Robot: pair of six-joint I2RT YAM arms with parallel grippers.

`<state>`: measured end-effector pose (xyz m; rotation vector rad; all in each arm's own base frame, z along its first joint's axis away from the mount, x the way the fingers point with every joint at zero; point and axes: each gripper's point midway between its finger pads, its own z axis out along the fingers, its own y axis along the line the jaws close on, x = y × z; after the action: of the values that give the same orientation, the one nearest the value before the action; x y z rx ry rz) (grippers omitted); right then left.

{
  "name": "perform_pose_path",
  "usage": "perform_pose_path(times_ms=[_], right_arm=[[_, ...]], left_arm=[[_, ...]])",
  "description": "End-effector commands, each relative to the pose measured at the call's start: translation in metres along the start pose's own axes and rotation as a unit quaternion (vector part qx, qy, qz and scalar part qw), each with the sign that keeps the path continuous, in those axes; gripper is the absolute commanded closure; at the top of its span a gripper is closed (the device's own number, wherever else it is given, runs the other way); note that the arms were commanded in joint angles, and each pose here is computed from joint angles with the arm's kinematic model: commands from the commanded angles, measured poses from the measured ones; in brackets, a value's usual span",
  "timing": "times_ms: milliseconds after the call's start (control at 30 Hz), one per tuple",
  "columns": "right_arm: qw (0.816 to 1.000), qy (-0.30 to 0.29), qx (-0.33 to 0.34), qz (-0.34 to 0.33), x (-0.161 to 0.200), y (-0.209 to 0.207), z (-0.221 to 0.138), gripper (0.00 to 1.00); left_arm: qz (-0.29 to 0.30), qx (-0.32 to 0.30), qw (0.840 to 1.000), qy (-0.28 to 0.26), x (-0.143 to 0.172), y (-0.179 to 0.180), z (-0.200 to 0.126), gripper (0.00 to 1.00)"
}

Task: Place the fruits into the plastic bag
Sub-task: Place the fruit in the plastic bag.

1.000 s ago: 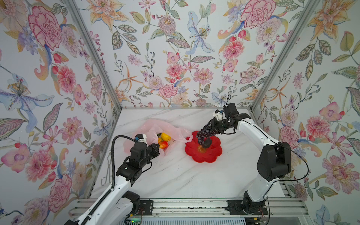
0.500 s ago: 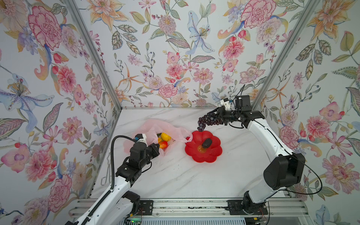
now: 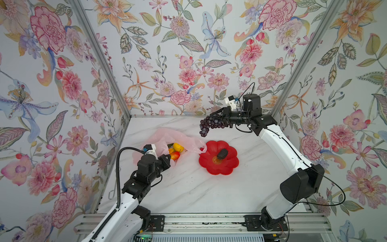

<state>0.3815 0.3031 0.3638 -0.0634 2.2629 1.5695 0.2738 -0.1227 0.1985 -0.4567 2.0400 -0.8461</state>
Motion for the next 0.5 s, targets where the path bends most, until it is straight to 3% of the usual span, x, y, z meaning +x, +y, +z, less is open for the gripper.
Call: perform_pose_path(times_ms=[0, 467], right_arm=[[1.000, 0.015, -0.009, -0.009, 0.004, 0.007, 0.026, 0.64], [0.992, 0.124, -0.009, -0.015, 0.069, -0.003, 0.140, 0.65]], left_arm=[[-0.005, -0.007, 1.000, 0.007, 0.006, 0.008, -0.002, 1.00], [-0.002, 0.002, 1.000, -0.002, -0.001, 0.000, -0.004, 1.00]])
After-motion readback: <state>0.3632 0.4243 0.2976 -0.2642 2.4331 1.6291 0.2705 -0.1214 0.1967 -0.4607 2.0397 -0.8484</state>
